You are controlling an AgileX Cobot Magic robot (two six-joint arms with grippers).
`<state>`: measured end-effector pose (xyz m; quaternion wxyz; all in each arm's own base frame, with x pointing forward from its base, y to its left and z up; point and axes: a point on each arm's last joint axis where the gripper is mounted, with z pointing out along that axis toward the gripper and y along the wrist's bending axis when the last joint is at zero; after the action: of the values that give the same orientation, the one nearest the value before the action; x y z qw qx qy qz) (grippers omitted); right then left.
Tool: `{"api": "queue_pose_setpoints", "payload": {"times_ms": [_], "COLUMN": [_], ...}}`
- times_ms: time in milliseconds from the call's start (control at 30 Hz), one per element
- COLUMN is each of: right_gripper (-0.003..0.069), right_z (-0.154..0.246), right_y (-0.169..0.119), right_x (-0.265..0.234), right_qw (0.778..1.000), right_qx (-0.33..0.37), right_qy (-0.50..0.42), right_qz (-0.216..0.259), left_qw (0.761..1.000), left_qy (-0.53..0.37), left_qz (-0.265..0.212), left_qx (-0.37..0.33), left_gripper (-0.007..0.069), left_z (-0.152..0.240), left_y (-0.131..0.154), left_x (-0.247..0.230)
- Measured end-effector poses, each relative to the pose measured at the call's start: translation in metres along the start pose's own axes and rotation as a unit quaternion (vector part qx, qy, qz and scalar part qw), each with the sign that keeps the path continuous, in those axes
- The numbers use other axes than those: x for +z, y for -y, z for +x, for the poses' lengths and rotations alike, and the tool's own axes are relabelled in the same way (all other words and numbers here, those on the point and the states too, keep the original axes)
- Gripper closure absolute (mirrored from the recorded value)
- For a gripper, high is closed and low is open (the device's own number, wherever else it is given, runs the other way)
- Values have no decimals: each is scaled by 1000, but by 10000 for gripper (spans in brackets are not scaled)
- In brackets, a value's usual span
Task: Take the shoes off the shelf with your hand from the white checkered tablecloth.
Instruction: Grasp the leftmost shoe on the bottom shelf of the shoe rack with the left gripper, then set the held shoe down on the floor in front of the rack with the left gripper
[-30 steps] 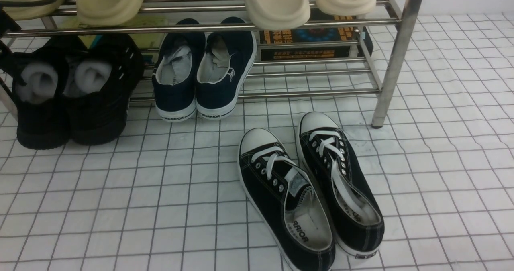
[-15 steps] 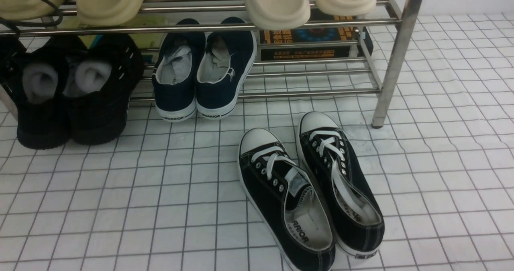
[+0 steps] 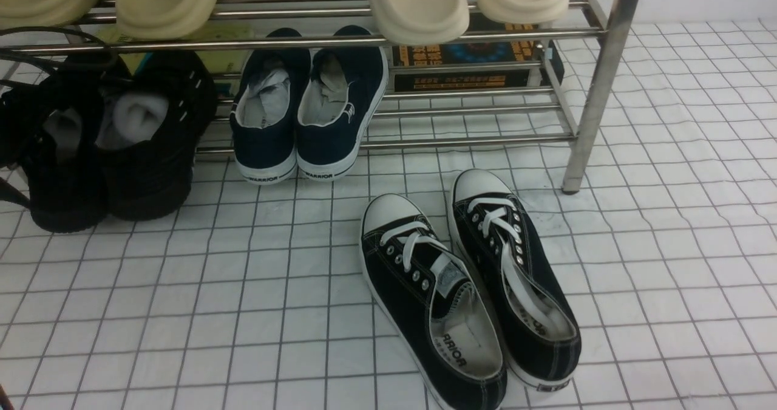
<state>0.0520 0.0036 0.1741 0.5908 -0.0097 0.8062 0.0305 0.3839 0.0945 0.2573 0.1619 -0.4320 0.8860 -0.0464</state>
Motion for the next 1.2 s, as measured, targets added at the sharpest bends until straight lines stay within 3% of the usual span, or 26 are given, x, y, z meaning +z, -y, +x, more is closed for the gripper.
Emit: {"api": "queue_pose_setpoints", "payload": {"times_ms": [33,67,167,700,933,1200], "right_gripper": [420,420,420,420,420,420], "right_z": [0,0,0,0,0,0], "right_y": [0,0,0,0,0,0], "right_x": [0,0,0,0,0,0], "right_qw": [1000,1000,1000,1000,1000,1000], "right_qx": [0,0,0,0,0,3], "right_qy": [0,0,0,0,0,0], "right_qz": [0,0,0,0,0,0], "left_qw": [1000,1000,1000,991,991,987], "left_qy": [0,-2,-3,44,43,8], "left_qz": [0,-1,-2,-88,-101,-152], "left_qx": [3,13,24,90,81,56], "left_gripper": [445,543,606,608,608,608], "left_z": [0,0,2,18,36,74], "left_y": [0,0,-1,-34,-50,-86], "left_x": [0,-1,-8,-98,-103,-87]}}
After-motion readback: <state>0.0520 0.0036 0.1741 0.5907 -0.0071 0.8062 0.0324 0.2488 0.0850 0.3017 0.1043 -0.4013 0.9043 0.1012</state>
